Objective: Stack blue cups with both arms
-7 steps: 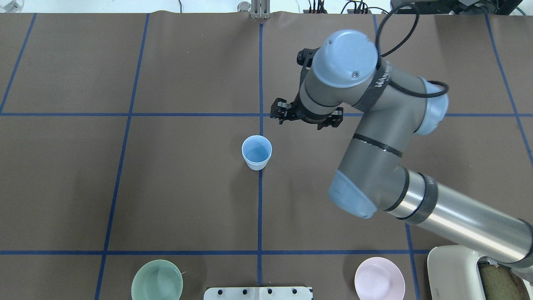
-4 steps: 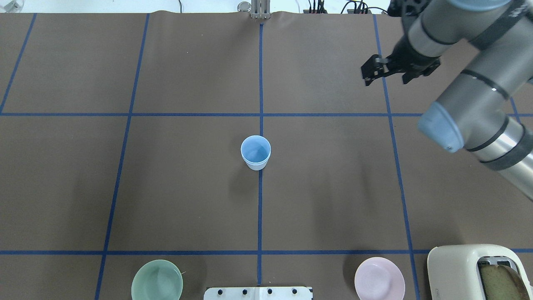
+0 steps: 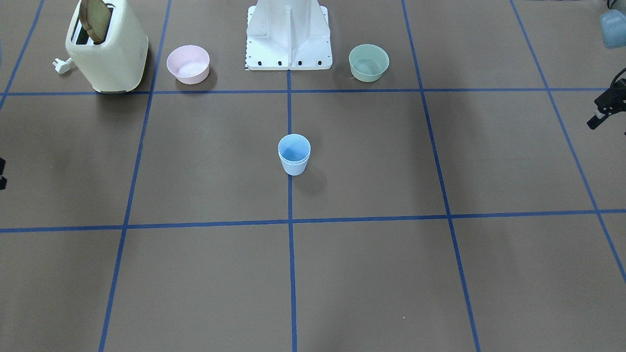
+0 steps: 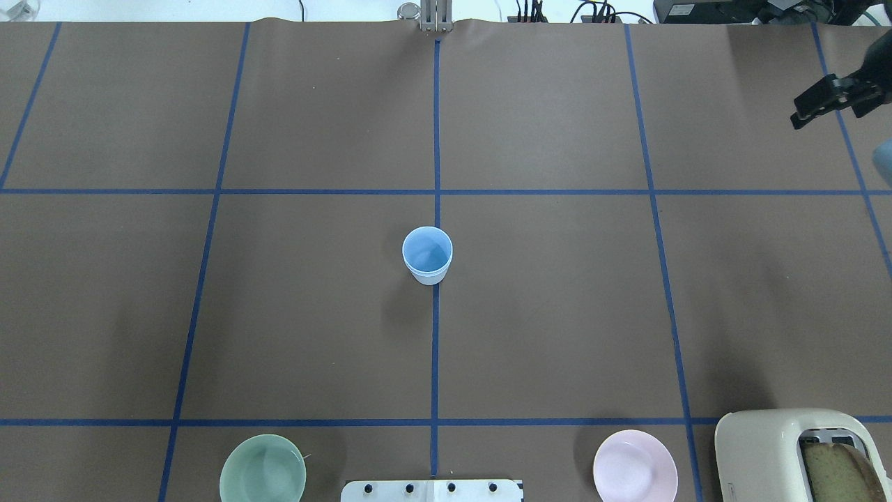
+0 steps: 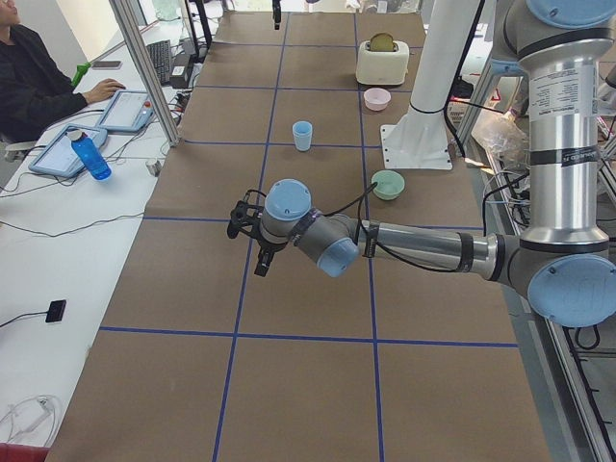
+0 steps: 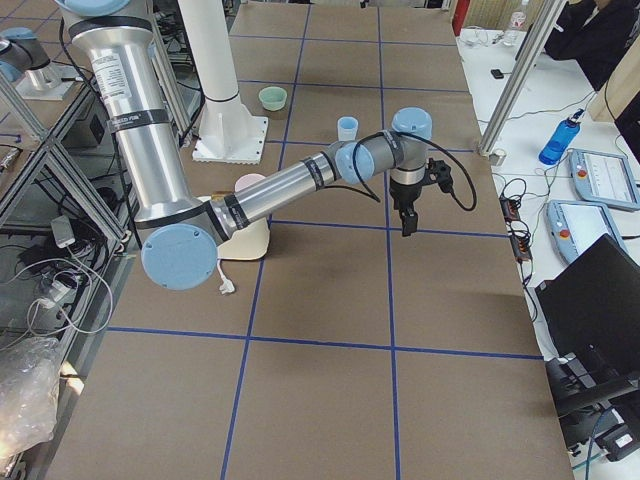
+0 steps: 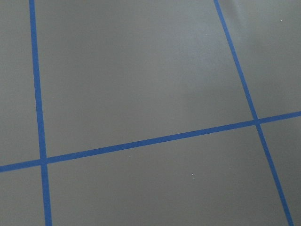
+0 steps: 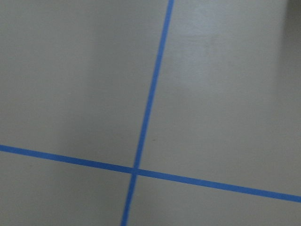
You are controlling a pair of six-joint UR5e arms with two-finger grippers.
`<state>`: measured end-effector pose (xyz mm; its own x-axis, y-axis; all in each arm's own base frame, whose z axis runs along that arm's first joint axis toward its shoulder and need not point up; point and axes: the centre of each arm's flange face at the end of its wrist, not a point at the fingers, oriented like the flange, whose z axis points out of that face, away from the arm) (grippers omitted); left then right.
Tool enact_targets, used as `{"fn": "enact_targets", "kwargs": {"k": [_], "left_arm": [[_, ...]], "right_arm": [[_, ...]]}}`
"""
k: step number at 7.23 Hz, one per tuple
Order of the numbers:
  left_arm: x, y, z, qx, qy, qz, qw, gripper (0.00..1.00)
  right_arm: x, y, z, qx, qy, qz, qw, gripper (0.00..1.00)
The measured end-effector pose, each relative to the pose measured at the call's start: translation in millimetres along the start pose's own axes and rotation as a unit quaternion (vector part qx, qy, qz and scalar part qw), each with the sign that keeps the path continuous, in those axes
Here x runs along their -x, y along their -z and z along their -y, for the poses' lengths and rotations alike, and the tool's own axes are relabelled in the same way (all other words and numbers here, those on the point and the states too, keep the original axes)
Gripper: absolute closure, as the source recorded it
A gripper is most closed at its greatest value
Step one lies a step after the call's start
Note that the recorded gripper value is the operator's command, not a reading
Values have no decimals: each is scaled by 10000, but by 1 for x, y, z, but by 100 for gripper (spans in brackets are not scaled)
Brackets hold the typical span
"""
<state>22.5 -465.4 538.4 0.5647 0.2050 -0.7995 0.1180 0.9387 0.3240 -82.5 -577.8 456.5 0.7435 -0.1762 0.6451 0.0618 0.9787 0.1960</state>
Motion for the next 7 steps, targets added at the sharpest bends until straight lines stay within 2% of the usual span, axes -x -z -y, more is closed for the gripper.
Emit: {"fn": "enact_targets", "kwargs": {"k": [3,5,7], "left_arm": [[11,-1,-4,65,147,14,9999,2],[36,-7,-5,122,348,104,9993,2],[51,-7,-7,138,374,151,9991,2]], "right_arm": [[-106,-7,-36,211,-138,134,9996,0],[-121,-12,-49,278,-185,122,9994,0],[-119,-10,-46,249,-168,107,9995,0]]}}
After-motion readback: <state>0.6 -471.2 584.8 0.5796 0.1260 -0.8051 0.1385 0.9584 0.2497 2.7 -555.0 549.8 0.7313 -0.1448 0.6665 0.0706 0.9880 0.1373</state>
